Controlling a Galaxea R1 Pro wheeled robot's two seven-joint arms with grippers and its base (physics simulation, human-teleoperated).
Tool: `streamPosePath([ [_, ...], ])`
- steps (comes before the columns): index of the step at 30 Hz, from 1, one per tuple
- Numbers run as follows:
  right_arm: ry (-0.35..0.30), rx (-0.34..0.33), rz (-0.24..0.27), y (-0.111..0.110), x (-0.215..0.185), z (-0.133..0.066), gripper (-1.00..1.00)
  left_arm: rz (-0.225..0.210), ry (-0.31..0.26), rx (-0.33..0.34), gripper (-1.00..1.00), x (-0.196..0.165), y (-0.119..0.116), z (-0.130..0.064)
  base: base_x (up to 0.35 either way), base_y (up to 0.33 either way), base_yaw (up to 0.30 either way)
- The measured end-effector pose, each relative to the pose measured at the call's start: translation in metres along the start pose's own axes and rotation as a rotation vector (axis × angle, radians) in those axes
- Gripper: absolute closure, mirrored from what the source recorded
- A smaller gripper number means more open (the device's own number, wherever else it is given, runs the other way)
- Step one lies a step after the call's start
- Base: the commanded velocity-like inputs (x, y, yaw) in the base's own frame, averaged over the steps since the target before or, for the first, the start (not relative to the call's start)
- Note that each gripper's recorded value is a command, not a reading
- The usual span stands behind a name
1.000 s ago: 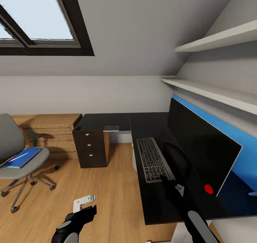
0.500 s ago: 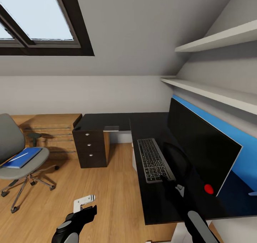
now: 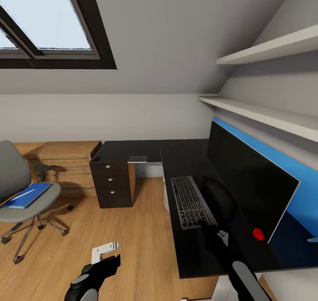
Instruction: In the bedroom, organize the workspace by keeping the computer under the desk, ensuring the monitor is on the desk, placing the keyboard on the desk next to the monitor, placing the mouse on the desk next to the keyboard, moving the folder from the swivel chair onto the desk next to the mouse, stacking the notebook on top of the folder with the pen on top of the notebook, and positioning the swivel chair next to the desk.
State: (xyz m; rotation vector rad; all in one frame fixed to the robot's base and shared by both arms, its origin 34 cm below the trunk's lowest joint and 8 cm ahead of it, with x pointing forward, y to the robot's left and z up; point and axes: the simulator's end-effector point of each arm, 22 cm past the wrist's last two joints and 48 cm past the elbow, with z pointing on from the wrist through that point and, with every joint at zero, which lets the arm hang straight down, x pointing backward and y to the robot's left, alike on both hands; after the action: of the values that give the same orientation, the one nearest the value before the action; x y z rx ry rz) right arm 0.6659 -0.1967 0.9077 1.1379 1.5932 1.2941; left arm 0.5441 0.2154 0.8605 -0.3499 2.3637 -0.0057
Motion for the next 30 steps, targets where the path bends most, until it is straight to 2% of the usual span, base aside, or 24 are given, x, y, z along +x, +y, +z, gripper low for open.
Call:
streamPosePath([
  [9, -0.002, 0.003, 0.001, -0.001, -0.001, 0.0, 1.0, -0.001, 0.001, 0.003, -1.0, 0.0, 0.0, 0.0, 0.0, -0.041, 0.0],
  [14, -0.042, 0.0, 0.019, 0.0, -0.018, -0.003, 1.0, 0.0, 0.001, 0.004, -1.0, 0.0, 0.0, 0.0, 0.0, -0.012, 0.0],
  [30, -0.048, -0.001, 0.02, 0.0, -0.02, -0.003, 1.0, -0.002, 0.003, 0.005, -1.0, 0.001, 0.0, 0.0, 0.059, -0.021, 0.0],
])
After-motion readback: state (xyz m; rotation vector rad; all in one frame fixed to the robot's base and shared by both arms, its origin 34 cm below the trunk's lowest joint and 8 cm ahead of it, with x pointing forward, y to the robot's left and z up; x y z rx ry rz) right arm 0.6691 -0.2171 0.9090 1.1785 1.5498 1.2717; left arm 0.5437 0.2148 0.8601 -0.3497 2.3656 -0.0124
